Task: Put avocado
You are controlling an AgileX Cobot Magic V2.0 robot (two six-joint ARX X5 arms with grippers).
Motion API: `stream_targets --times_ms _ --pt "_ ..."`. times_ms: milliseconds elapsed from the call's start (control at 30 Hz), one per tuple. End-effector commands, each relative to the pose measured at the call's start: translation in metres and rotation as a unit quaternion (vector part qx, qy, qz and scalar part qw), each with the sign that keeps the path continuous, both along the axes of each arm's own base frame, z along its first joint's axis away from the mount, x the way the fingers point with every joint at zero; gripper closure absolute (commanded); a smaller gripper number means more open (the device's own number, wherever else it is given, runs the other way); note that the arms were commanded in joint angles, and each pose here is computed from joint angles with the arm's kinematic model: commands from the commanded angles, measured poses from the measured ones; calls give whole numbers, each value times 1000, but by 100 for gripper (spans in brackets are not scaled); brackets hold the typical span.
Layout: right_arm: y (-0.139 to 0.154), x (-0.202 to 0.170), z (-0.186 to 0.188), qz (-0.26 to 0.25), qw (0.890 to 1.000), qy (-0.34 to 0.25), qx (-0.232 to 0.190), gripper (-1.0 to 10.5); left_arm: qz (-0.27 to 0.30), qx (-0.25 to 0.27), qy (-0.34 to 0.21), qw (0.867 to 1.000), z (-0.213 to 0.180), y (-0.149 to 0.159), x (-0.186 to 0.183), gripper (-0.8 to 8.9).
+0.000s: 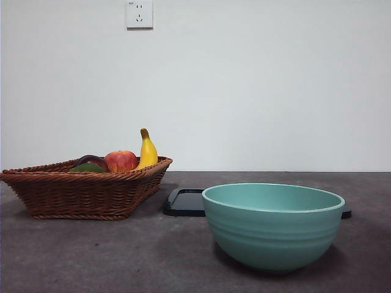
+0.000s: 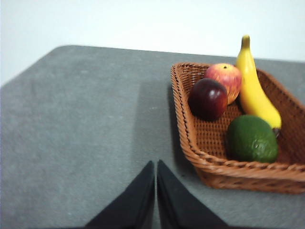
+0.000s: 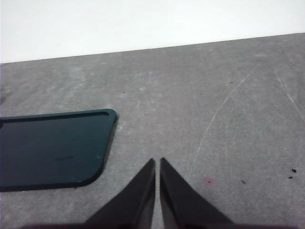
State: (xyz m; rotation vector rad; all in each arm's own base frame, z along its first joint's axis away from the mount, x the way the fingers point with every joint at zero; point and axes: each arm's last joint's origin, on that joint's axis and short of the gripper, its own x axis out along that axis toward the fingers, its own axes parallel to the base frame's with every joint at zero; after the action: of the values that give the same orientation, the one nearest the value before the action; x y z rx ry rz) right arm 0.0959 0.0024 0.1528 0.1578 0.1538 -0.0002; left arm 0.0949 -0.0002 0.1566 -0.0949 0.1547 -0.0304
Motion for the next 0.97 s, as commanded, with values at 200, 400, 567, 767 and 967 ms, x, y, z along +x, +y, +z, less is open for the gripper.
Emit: stream_targets --times_ms 200,400,567,767,967 --pt "1 0 1 6 1000 -10 22 940 22 -136 16 990 -6 0 1 806" --pt "1 0 11 4 997 -35 62 940 20 -163 2 986 5 0 -1 805" --pt "1 -5 28 6 995 -45 90 940 19 -181 -10 983 27 0 -6 804" --pt "2 -10 62 29 994 -43 94 940 18 -181 2 983 59 -1 -8 804" --pt "4 -13 110 74 995 -9 64 940 -47 -152 54 986 96 -4 -2 804"
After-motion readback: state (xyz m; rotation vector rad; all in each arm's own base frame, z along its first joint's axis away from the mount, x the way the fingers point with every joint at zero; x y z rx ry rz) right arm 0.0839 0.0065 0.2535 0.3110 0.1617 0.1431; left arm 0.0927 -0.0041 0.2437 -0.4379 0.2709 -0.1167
